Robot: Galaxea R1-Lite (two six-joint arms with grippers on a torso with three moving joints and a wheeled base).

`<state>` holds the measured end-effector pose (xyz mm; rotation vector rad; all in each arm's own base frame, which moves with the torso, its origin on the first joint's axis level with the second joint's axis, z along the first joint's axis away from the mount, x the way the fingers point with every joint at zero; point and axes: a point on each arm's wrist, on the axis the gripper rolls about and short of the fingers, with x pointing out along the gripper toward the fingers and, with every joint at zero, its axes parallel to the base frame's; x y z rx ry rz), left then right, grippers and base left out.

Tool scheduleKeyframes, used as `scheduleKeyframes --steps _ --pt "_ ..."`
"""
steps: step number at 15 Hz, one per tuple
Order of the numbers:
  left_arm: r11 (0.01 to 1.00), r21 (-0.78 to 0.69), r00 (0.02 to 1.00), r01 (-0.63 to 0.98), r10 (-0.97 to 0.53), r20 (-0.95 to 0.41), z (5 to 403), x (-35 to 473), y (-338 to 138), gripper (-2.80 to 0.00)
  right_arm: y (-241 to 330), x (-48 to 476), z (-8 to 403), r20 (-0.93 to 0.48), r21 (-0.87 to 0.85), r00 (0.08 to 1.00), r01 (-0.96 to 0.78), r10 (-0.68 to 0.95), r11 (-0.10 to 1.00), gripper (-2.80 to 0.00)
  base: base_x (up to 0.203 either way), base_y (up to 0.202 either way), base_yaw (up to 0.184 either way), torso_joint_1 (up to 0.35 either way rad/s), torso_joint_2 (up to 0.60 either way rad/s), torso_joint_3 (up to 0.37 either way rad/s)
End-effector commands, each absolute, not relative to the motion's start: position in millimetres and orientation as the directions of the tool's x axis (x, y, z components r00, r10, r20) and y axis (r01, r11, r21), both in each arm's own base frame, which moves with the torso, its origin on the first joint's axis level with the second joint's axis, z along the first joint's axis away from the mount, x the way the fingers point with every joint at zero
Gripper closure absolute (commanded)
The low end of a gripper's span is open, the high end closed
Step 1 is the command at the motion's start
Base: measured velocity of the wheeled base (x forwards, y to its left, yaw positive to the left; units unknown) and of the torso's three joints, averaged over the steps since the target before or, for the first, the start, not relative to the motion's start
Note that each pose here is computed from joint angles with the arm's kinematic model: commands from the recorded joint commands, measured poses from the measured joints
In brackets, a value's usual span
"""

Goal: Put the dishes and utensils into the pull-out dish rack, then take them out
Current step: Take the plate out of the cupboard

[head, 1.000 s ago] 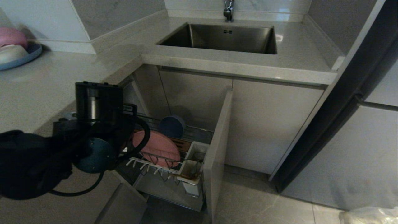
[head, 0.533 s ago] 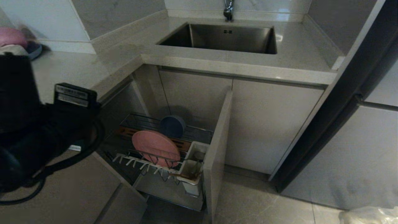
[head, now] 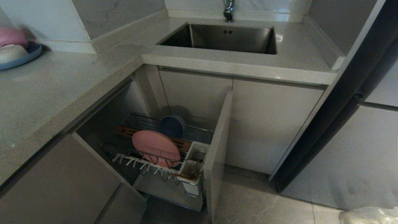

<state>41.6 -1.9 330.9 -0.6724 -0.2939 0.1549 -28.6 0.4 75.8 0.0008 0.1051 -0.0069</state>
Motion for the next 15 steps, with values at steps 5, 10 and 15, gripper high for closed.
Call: scheduleKeyframes --steps 5,10,15 --pt "0.939 -0.333 0.944 0.089 0.027 0.329 270 -91 8 0.00 0 -29 76 -0.106 -0.001 0.994 0.006 -0.006 1.000 0.00 0.000 0.000 0.000 0.000 0.00 0.000" --pt "0.998 -0.035 0.989 0.050 -0.045 0.144 182 -105 0 0.00 0 -29 76 -0.106 -0.001 0.994 0.006 -0.006 1.000 0.00 0.000 0.000 0.000 0.000 0.00 0.000" --pt "0.991 0.048 0.963 -0.121 0.106 0.248 121 -36 2 0.00 0 -29 76 -0.106 -0.001 0.994 0.006 -0.006 1.000 0.00 0.000 0.000 0.000 0.000 0.00 0.000"
